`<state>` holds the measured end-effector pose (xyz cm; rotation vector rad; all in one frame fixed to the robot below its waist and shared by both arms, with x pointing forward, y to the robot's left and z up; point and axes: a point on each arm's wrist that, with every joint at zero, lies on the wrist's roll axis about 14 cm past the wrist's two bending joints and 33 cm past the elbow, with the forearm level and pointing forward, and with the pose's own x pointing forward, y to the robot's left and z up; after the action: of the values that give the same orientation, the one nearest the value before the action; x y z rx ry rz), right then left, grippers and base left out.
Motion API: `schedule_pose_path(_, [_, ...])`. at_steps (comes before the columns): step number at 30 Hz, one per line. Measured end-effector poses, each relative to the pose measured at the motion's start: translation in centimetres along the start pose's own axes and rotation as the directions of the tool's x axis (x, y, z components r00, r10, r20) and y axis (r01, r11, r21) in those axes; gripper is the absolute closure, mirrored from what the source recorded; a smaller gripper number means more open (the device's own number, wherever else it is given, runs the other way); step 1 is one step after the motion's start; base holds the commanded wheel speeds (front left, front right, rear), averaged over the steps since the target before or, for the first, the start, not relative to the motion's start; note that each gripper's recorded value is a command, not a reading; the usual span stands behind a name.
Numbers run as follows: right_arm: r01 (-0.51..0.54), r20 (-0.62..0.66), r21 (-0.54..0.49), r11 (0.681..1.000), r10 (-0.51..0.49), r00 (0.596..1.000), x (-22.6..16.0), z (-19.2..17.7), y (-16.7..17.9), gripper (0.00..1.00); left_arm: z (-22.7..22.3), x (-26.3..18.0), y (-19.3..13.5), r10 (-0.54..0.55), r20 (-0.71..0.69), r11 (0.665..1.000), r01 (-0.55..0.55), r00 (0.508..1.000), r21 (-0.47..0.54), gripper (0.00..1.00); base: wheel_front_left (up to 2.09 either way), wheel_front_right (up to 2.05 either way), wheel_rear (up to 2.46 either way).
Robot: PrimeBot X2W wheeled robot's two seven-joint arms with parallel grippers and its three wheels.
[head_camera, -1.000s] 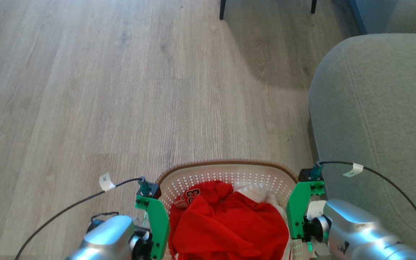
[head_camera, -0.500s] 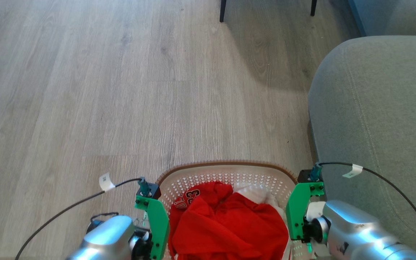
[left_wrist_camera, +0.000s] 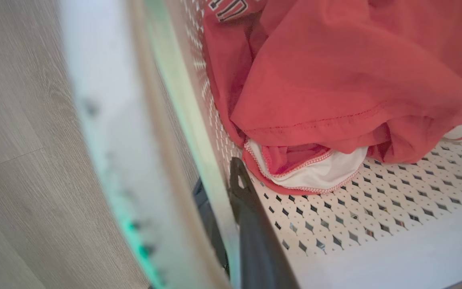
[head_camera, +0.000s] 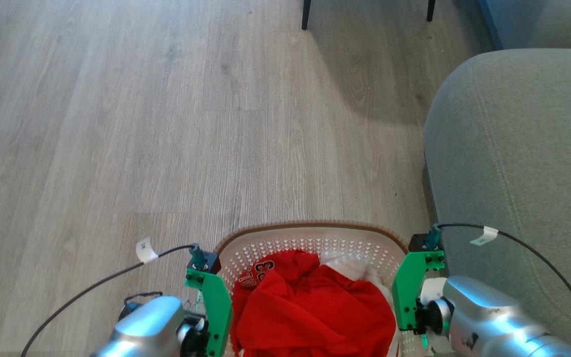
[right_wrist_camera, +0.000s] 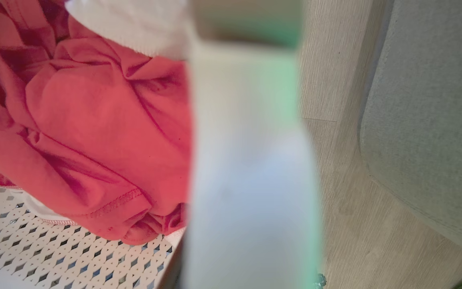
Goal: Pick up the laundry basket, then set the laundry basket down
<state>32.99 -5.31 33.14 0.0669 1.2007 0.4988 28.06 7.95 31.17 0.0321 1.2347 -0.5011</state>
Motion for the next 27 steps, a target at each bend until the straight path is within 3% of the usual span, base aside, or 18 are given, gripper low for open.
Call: schedule_pose_path(27, [-0.009, -0.023, 0.012, 1.000, 0.009, 1.000, 0.74, -0.52, -0.11, 1.00, -0.51, 0.55, 0.12, -0.007, -0.026, 1.000, 0.007, 1.000, -0.012, 1.00, 0.00, 0.00, 0.00])
